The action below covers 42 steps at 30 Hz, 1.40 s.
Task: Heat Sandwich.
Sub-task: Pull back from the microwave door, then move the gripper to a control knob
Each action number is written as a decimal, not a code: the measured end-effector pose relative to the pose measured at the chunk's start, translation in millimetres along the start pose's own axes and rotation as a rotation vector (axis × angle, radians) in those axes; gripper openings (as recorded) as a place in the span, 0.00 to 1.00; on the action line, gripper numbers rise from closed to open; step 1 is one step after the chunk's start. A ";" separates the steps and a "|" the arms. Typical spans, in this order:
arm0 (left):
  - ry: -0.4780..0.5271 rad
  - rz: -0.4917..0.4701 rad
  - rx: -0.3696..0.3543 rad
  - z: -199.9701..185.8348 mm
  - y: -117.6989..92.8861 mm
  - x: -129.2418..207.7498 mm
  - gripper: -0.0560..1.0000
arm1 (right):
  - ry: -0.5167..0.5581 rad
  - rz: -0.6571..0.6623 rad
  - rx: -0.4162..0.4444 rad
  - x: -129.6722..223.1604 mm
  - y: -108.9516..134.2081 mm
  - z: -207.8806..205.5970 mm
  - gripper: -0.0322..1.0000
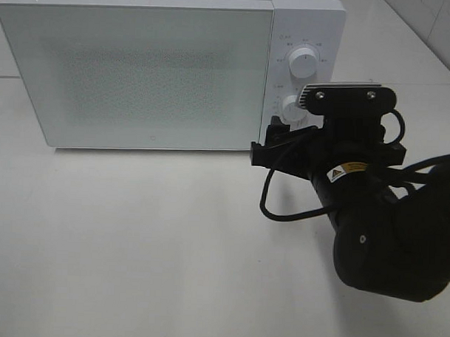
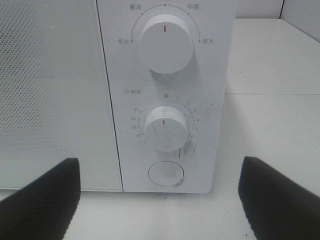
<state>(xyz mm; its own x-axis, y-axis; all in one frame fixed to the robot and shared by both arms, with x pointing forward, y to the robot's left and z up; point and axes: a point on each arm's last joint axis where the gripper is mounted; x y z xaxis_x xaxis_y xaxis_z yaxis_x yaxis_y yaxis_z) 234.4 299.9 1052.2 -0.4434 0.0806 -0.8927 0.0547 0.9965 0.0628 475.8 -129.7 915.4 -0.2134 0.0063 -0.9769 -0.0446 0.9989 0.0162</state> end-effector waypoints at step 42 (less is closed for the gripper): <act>-0.001 0.000 0.000 -0.1 0.0 0.1 0.98 | 0.020 0.051 0.048 18.5 2.4 94.6 0.77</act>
<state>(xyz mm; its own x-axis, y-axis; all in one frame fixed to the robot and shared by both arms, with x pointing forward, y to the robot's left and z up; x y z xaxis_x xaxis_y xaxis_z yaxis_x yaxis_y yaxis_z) 234.2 299.9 1052.2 -0.4425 0.0806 -0.8931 0.0546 0.9965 0.0628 564.0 -122.8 877.2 -0.2335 0.0570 -0.9707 0.0137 0.9984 0.0553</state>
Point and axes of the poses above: a point on each arm's last joint axis where the gripper is mounted, z pointing out along that axis toward the gripper, y along the wrist's bending axis when the last joint is at zero, x = y × z, and after that the axes turned 2 degrees about z, right-handed
